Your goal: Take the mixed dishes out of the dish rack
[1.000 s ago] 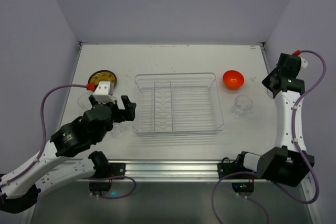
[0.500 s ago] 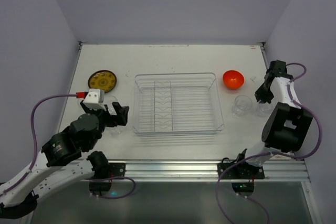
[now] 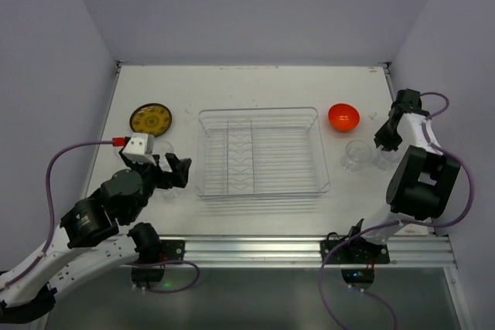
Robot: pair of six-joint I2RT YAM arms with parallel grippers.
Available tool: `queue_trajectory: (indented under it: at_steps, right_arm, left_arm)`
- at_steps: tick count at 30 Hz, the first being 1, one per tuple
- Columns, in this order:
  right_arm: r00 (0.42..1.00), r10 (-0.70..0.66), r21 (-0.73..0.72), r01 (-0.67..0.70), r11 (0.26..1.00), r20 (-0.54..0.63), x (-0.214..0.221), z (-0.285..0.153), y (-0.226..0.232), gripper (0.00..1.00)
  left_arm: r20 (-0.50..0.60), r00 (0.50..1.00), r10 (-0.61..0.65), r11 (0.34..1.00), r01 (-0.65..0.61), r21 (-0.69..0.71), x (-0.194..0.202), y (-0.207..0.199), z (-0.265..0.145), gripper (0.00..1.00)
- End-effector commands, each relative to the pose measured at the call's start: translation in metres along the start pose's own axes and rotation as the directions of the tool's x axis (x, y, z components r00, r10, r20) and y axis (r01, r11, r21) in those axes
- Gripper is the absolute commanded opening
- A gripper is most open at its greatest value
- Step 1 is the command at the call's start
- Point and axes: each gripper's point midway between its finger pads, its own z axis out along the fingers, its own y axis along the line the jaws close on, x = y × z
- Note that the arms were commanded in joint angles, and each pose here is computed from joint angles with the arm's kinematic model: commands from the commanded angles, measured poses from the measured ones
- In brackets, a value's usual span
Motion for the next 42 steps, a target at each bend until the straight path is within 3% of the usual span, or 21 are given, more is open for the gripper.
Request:
queue_trajectory:
  at_steps: [1,6,12,16,17,18,19,22,24,29,32,37,42]
  right_arm:
    - [1.0,0.002,-0.046,-0.001,0.999,0.022,-0.011,0.0,0.011,0.21]
    - [0.996,0.019,-0.066,-0.013,0.998,0.086,-0.022,-0.027,0.01,0.48]
    - [0.978,0.049,-0.111,-0.027,0.993,0.202,-0.04,-0.081,0.004,0.52]
    - [0.936,0.058,-0.2,0.013,0.98,0.347,-0.044,-0.139,0.007,0.63]
    - [0.918,0.045,-0.217,0.045,0.975,0.393,-0.043,-0.153,0.01,0.92]
    - [0.901,-0.004,-0.257,0.128,0.958,0.434,-0.032,-0.169,0.028,0.99]
    - [0.856,-0.015,-0.292,0.193,0.937,0.516,-0.026,-0.195,0.033,0.99]
    - [0.809,-0.038,-0.355,0.299,0.886,0.587,0.002,-0.239,0.041,0.99]
    - [0.804,-0.054,-0.387,0.343,0.856,0.592,0.024,-0.255,0.041,0.99]
    - [0.745,0.052,-0.498,0.39,0.775,0.665,0.058,-0.3,0.004,0.99]
    - [0.727,0.061,-0.516,0.423,0.745,0.684,0.077,-0.308,-0.013,0.99]
    - [0.73,0.032,-0.439,0.375,0.817,0.683,0.084,-0.306,-0.049,0.99]
    - [0.683,0.031,-0.48,0.481,0.734,0.73,0.098,-0.323,-0.048,0.99]
  left_arm:
    - [0.033,0.999,0.0,0.999,-0.002,0.034,-0.008,-0.006,0.0,1.0]
    - [0.014,1.0,0.025,1.0,-0.025,0.007,-0.004,-0.005,0.007,1.0]
    - [0.012,1.0,0.025,0.999,-0.024,-0.04,-0.006,0.003,0.015,1.0]
    - [0.006,1.0,0.029,0.995,-0.029,-0.1,-0.008,0.014,0.025,1.0]
    - [0.002,1.0,0.031,0.993,-0.031,-0.112,-0.01,0.015,0.027,1.0]
    - [-0.01,0.999,0.037,0.992,-0.038,-0.119,-0.009,0.017,0.031,1.0]
    - [-0.027,0.999,0.038,0.988,-0.042,-0.148,-0.007,0.022,0.036,1.0]
    - [-0.031,0.998,0.046,0.983,-0.05,-0.177,-0.01,0.028,0.04,1.0]
    - [-0.013,0.999,0.053,0.976,-0.055,-0.21,-0.019,0.034,0.036,1.0]
    - [-0.025,0.994,0.108,0.954,-0.11,-0.28,-0.044,0.048,0.013,1.0]
    - [-0.028,0.992,0.127,0.927,-0.128,-0.353,-0.063,0.06,-0.004,1.0]
    - [-0.023,0.996,0.081,0.91,-0.084,-0.406,-0.067,0.078,-0.038,1.0]
    - [0.068,0.997,0.026,0.917,0.004,-0.399,-0.066,0.087,-0.056,1.0]
